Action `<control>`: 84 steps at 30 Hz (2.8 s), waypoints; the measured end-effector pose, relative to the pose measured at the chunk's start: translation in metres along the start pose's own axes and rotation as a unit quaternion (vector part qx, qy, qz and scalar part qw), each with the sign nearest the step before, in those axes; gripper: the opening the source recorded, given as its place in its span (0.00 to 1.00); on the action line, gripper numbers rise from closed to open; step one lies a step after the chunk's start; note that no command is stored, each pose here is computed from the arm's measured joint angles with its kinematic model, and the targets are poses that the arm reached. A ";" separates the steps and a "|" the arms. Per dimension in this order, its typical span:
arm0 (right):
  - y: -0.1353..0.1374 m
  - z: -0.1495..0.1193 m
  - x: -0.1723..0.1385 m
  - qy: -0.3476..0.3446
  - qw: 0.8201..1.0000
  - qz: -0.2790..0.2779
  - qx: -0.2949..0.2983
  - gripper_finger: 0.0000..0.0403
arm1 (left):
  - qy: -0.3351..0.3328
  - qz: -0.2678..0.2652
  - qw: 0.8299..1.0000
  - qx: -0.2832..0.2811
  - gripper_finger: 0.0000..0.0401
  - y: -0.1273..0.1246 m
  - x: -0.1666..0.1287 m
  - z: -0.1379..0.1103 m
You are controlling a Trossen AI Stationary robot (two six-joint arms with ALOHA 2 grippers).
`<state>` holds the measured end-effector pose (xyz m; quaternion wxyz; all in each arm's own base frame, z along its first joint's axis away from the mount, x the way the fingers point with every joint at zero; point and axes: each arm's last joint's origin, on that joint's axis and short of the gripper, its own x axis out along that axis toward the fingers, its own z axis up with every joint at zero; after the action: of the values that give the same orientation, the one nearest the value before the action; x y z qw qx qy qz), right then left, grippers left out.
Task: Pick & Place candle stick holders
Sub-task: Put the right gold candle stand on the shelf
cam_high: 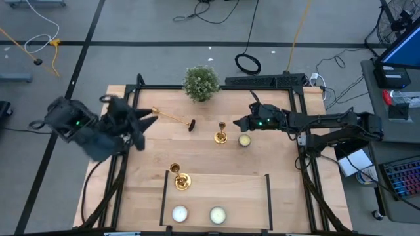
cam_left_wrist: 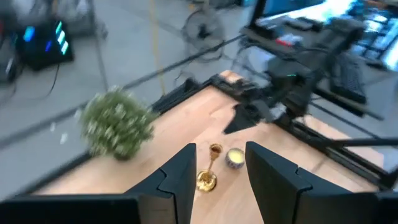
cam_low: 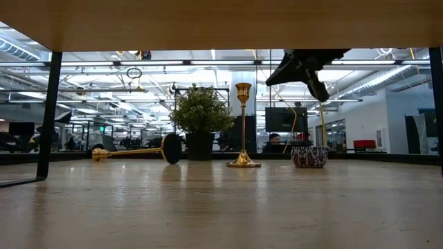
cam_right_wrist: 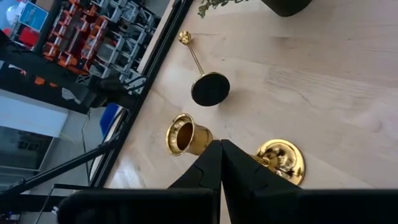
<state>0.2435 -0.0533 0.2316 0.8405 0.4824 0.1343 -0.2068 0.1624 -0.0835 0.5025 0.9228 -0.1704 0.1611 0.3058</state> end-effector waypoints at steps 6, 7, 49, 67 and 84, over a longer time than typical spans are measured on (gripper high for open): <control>0.004 -0.001 0.000 -0.002 1.000 0.016 -0.003 0.00 | 0.031 0.043 0.995 -0.085 0.36 0.029 0.016 0.007; 0.005 -0.001 0.000 -0.002 1.000 0.019 -0.004 0.00 | 0.037 0.050 0.993 -0.096 0.36 0.034 0.018 0.007; 0.009 -0.016 -0.002 0.112 0.982 0.084 -0.125 0.00 | 0.293 0.258 0.811 -0.436 0.36 0.166 0.164 -0.063; 0.009 -0.016 -0.002 0.107 0.980 0.085 -0.147 0.00 | 0.315 0.183 0.747 -0.557 0.36 0.199 0.214 -0.118; 0.005 -0.014 -0.001 0.072 0.979 0.045 -0.186 0.00 | 0.311 0.221 0.759 -0.528 0.36 0.198 0.217 -0.125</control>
<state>0.2448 -0.0390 0.2288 0.9121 0.3367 0.2091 -0.1047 0.1805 0.1251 0.2613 0.4923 -0.6759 0.2856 0.4682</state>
